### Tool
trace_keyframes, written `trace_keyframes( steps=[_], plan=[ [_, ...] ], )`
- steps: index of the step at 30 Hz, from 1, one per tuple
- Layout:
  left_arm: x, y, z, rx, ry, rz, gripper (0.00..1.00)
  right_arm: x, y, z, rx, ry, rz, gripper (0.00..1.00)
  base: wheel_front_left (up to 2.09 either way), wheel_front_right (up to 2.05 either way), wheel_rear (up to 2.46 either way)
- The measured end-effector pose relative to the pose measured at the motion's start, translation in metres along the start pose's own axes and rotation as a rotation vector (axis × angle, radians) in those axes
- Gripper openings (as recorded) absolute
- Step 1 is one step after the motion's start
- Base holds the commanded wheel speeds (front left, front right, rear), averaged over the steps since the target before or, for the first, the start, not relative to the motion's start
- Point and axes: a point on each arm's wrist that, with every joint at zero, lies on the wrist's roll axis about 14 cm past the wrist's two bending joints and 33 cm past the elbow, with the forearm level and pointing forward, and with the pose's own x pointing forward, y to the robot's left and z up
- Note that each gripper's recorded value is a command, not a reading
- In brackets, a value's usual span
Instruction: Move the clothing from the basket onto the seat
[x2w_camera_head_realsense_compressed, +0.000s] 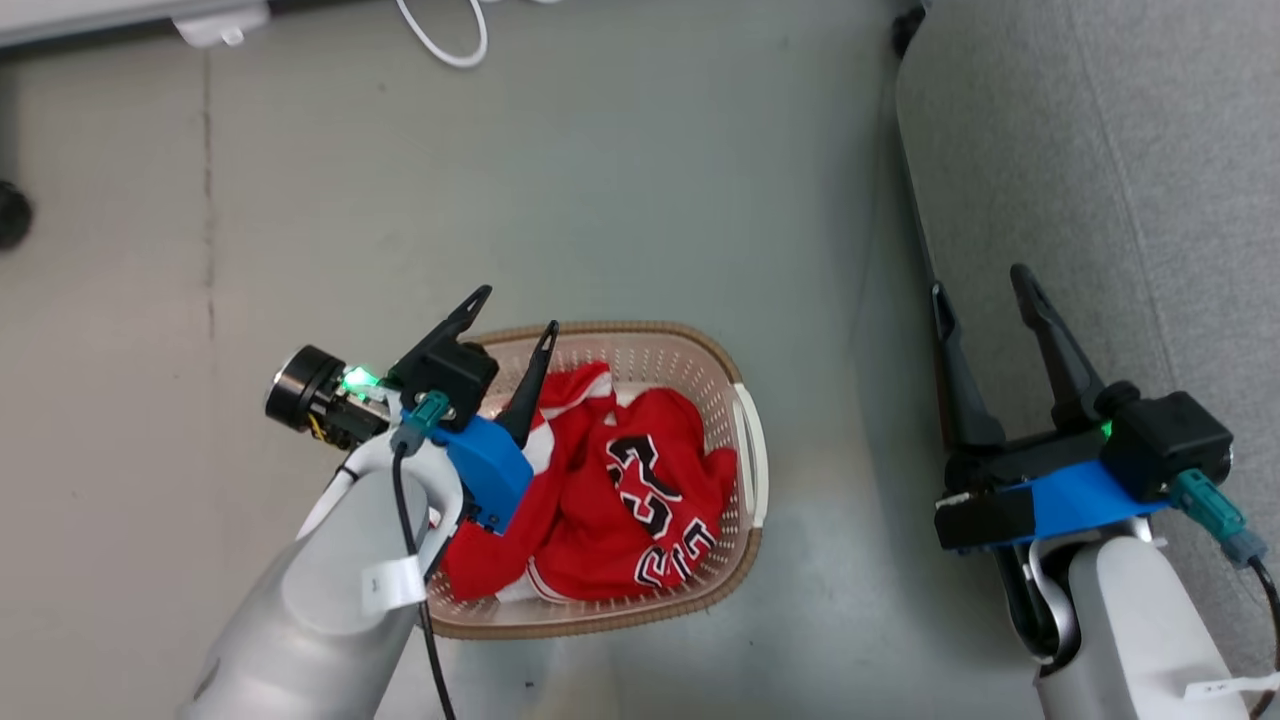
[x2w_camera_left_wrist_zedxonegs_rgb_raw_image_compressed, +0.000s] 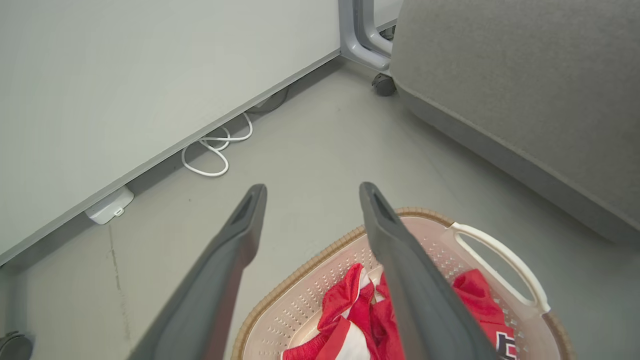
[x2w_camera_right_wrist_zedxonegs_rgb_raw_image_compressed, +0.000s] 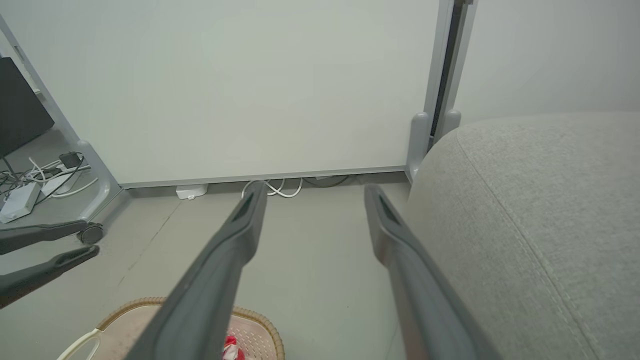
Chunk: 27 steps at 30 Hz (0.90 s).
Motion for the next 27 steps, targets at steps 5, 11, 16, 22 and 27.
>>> trace_keyframes(
  steps=[5,11,16,22,27],
  plan=[
    [0.020,-0.011,-0.043,0.022,0.124,-0.085,1.00,0.014,-0.009,-0.018,-0.011,0.029,-0.014,1.00,0.00,0.00,0.00],
    [0.034,-0.019,-0.093,0.061,0.260,-0.169,1.00,0.030,-0.013,-0.041,-0.015,0.059,-0.011,1.00,0.00,0.00,0.00],
    [0.037,-0.024,-0.133,0.109,0.371,-0.237,1.00,0.039,-0.014,-0.063,-0.016,0.095,-0.005,1.00,0.00,0.00,0.00],
    [0.039,-0.020,-0.178,0.172,0.508,-0.294,1.00,0.049,-0.016,-0.089,-0.018,0.131,0.001,1.00,0.00,0.00,0.00],
    [0.037,-0.018,-0.211,0.238,0.625,-0.345,1.00,0.053,-0.019,-0.107,-0.020,0.155,0.001,1.00,0.00,0.00,0.00]
  ],
)
